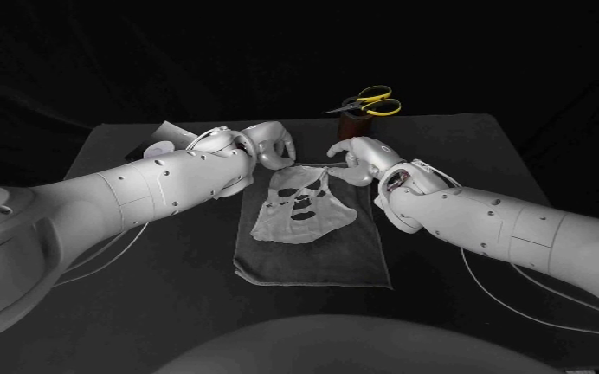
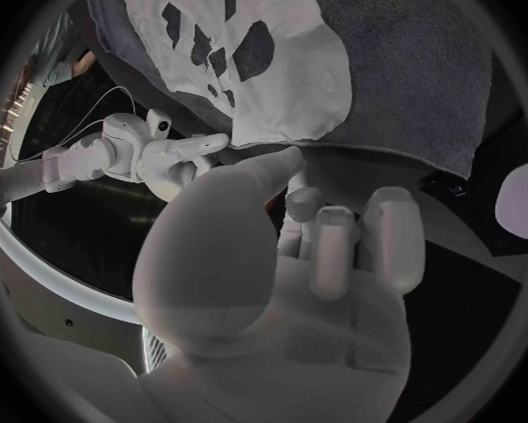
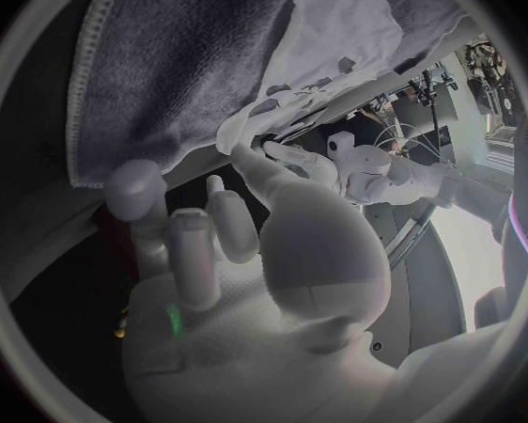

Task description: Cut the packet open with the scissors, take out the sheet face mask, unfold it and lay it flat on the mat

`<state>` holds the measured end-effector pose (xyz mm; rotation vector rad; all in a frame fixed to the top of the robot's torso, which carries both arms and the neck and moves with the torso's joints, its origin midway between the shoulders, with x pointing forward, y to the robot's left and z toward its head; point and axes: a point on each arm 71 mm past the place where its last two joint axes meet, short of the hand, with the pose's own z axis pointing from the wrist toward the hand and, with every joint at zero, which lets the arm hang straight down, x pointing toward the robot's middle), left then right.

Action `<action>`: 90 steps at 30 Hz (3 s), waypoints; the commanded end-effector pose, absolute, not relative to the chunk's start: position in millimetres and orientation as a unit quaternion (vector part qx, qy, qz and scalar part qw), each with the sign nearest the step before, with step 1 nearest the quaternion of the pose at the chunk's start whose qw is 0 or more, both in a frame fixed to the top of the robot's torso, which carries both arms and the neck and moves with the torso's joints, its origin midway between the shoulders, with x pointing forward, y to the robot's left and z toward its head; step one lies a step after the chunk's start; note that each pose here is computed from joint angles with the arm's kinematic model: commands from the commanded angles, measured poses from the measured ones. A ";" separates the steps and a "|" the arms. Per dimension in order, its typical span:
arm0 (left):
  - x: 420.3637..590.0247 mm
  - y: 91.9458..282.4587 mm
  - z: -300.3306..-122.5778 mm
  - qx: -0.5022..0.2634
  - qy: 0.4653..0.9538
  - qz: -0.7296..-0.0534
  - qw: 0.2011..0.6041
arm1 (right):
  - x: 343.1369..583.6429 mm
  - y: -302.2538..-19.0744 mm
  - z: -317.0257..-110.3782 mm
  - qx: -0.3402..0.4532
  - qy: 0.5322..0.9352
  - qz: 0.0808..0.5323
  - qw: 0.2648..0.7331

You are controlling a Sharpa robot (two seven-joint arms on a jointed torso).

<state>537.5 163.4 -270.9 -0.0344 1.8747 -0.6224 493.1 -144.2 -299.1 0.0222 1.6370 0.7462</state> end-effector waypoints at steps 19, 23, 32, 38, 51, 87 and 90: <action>526.8 179.8 -277.3 -0.033 0.806 -0.256 0.533 | 439.7 -179.8 -295.1 0.037 0.738 0.329 0.587; 527.6 177.9 -278.1 -0.032 0.807 -0.253 0.532 | 433.0 -178.8 -295.1 0.028 0.738 0.331 0.587; 529.4 172.8 -279.4 -0.028 0.810 -0.248 0.531 | 419.4 -175.4 -296.8 0.005 0.741 0.330 0.584; 530.6 167.0 -281.4 -0.020 0.814 -0.247 0.526 | 413.0 -173.6 -301.6 -0.007 0.746 0.321 0.583; 535.5 159.3 -284.6 -0.010 0.817 -0.238 0.525 | 411.4 -171.8 -312.6 -0.011 0.765 0.289 0.575; 548.6 179.7 -289.9 -0.002 0.820 -0.173 0.546 | 407.9 -184.2 -332.1 -0.057 0.799 0.225 0.555; 549.0 185.3 -290.4 -0.004 0.821 -0.167 0.546 | 406.5 -185.4 -333.2 -0.058 0.801 0.222 0.552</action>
